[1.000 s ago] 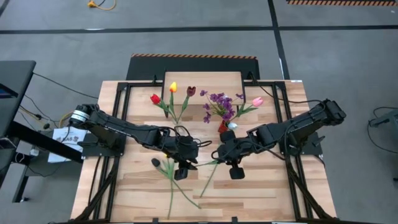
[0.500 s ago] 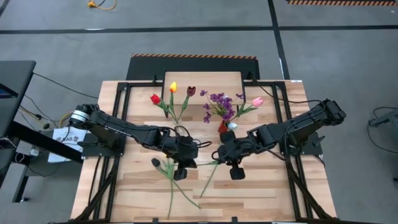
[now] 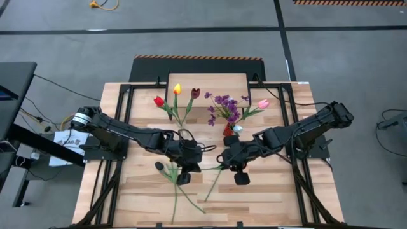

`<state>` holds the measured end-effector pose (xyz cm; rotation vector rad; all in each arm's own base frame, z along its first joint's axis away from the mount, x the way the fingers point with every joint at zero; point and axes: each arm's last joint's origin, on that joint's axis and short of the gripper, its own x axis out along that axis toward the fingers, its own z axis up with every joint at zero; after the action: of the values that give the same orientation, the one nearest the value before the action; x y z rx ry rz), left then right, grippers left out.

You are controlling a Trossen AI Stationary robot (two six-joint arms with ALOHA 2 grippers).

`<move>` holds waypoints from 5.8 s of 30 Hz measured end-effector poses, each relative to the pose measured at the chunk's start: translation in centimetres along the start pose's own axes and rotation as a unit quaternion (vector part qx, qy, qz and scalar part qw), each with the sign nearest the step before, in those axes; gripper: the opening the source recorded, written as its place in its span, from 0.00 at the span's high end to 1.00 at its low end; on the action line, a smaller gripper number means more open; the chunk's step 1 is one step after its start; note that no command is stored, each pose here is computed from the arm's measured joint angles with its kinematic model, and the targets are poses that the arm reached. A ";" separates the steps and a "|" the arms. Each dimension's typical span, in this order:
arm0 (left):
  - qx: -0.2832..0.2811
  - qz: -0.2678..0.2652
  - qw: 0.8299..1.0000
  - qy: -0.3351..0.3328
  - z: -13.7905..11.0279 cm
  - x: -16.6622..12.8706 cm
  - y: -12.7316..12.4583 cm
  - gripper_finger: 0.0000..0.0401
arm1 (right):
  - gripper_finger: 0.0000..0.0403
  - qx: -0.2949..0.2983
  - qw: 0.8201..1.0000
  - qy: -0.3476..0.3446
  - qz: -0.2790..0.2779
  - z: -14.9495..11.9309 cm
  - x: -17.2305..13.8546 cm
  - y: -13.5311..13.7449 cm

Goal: Pick and place flowers into a vace then onto a shelf
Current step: Put the orange flower into the transparent flower vase

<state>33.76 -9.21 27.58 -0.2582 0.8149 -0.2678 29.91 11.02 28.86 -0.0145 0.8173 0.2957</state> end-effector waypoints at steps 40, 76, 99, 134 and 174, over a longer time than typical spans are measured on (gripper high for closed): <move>0.015 0.070 0.997 -0.010 -1.2 -2.4 -2.8 1.00 | 0.44 0.013 0.993 -0.091 0.079 3.8 -3.4 5.4; 0.167 -0.048 0.855 -0.489 -11.2 -14.9 -3.1 1.00 | 0.54 -0.028 0.982 -0.174 0.065 7.2 -6.1 7.8; 0.303 -0.122 0.800 -0.504 -13.7 -12.5 -3.7 1.00 | 0.71 -0.040 0.922 -0.375 -0.092 9.2 10.1 9.3; 0.314 -0.030 0.799 -0.512 -13.4 -9.3 -3.6 1.00 | 0.73 -0.127 0.893 -0.394 -0.179 11.0 10.0 3.9; 0.317 -0.028 0.800 -0.508 -13.4 -9.2 -3.6 1.00 | 0.73 -0.179 0.850 -0.483 -0.108 12.3 8.7 3.0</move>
<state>17.24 -11.14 26.18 0.2206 -0.3801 -0.3855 43.54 17.65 31.34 -0.2863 -0.2587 0.1983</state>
